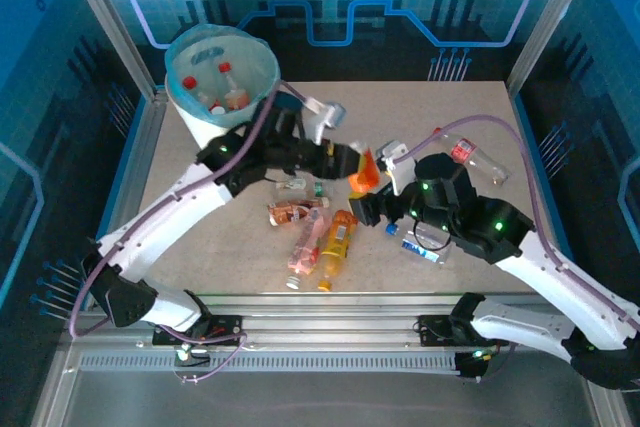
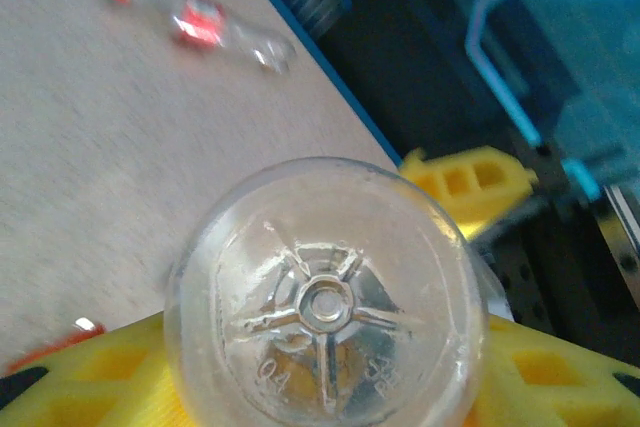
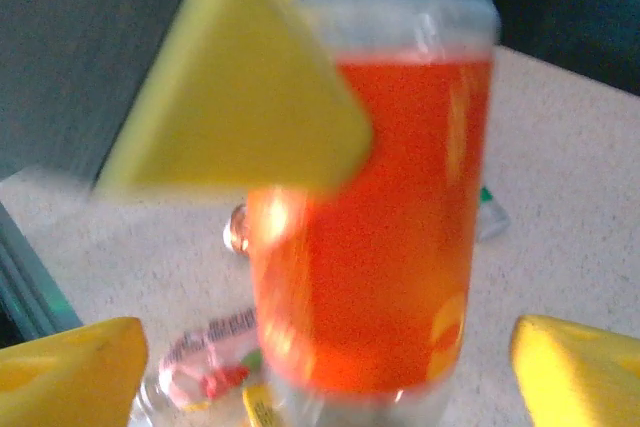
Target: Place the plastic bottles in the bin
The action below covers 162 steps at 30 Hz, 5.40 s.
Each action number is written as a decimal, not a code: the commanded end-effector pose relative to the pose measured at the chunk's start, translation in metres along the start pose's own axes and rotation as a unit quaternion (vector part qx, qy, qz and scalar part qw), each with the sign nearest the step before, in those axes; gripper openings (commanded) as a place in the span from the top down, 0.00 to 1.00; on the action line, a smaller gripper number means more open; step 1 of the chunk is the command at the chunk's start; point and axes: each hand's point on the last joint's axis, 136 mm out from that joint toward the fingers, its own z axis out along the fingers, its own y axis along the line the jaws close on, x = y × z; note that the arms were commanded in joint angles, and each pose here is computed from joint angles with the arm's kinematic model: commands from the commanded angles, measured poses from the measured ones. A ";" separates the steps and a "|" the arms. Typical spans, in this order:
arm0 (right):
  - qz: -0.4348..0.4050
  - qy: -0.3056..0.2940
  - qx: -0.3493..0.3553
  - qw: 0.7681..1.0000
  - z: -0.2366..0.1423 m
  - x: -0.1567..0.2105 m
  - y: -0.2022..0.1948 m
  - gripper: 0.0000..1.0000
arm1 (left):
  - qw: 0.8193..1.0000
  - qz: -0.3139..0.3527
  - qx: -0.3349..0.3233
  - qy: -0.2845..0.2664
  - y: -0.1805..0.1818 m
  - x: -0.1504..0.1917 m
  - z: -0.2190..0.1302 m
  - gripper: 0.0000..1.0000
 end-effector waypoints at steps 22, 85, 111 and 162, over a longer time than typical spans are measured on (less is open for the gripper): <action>-0.031 -0.032 -0.154 0.987 0.153 -0.174 0.092 0.05 | 0.882 0.039 -0.377 -0.280 0.198 -0.222 -0.201 0.93; 0.026 0.059 -0.078 0.995 0.127 -0.108 0.056 0.06 | 0.904 0.015 -0.340 -0.259 0.186 -0.169 -0.199 0.26; 0.249 0.269 0.155 0.917 0.117 0.212 0.048 0.01 | 0.978 0.138 -0.157 -0.019 0.073 0.075 -0.094 0.25; 0.227 0.095 0.146 0.958 0.053 0.148 0.007 0.39 | 0.973 0.144 -0.149 -0.096 0.033 0.024 -0.127 0.20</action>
